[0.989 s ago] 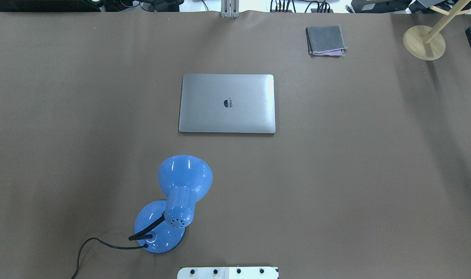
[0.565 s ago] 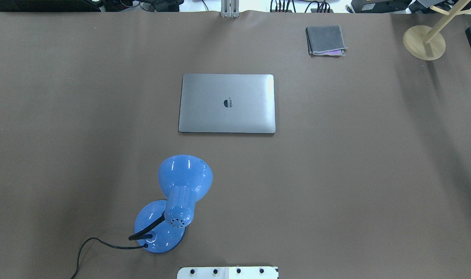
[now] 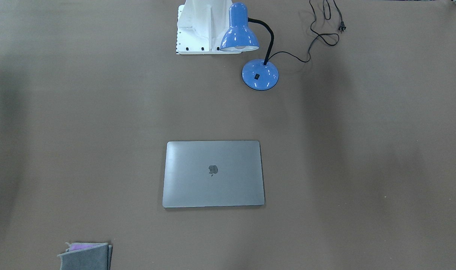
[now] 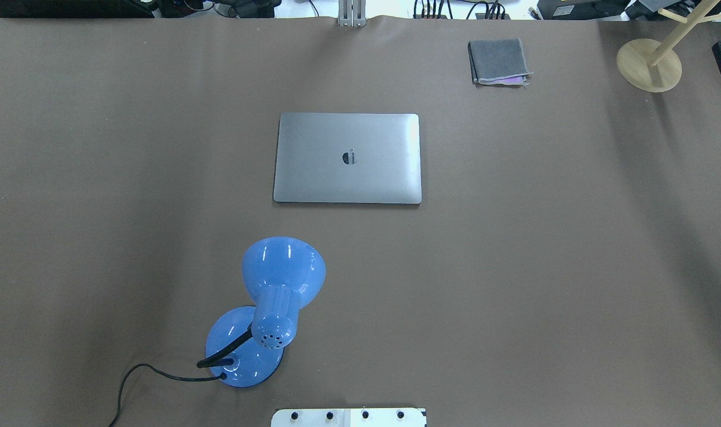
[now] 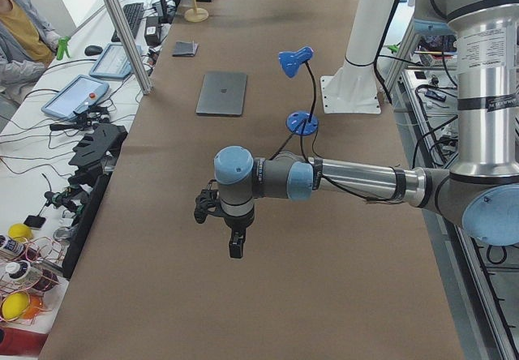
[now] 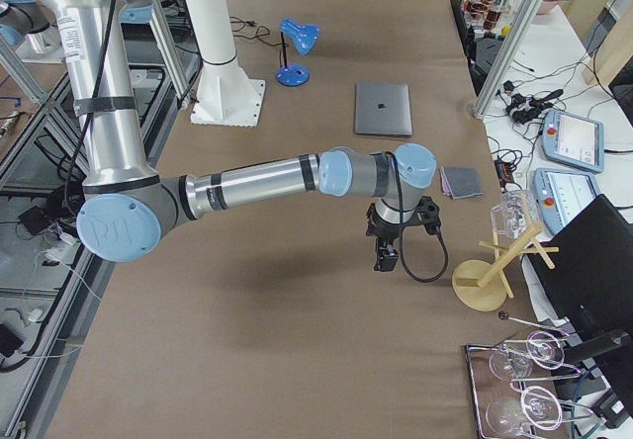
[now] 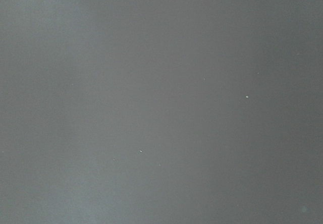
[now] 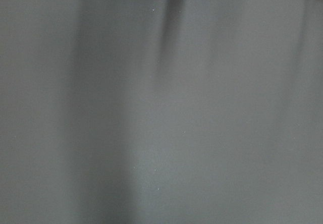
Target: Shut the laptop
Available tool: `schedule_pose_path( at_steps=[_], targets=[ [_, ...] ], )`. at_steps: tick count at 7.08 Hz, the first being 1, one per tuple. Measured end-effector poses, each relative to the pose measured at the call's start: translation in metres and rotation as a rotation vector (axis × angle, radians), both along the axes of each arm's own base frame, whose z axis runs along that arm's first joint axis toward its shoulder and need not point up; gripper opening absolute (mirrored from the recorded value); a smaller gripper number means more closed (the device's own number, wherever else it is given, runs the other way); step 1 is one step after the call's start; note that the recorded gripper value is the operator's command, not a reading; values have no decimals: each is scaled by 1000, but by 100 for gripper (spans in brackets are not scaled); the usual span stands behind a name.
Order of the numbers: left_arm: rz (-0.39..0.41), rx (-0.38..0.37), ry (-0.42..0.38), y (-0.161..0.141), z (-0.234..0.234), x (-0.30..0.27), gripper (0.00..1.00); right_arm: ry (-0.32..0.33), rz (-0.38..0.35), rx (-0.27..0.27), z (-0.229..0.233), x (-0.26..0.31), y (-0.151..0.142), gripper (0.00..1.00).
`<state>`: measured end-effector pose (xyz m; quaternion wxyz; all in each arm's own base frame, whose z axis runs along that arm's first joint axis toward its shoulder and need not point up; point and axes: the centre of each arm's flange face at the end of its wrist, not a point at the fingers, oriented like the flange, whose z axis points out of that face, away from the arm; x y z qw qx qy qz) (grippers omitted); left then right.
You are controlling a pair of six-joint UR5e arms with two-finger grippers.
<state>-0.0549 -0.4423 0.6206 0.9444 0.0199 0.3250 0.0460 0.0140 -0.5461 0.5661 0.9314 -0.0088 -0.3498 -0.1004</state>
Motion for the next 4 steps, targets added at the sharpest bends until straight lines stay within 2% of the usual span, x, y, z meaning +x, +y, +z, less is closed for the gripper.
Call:
schedule_pose_path(
  at_steps=[4],
  targets=[
    [-1, 24, 2, -6, -9, 0, 98, -2, 21, 5, -11, 0, -3, 100]
  ],
)
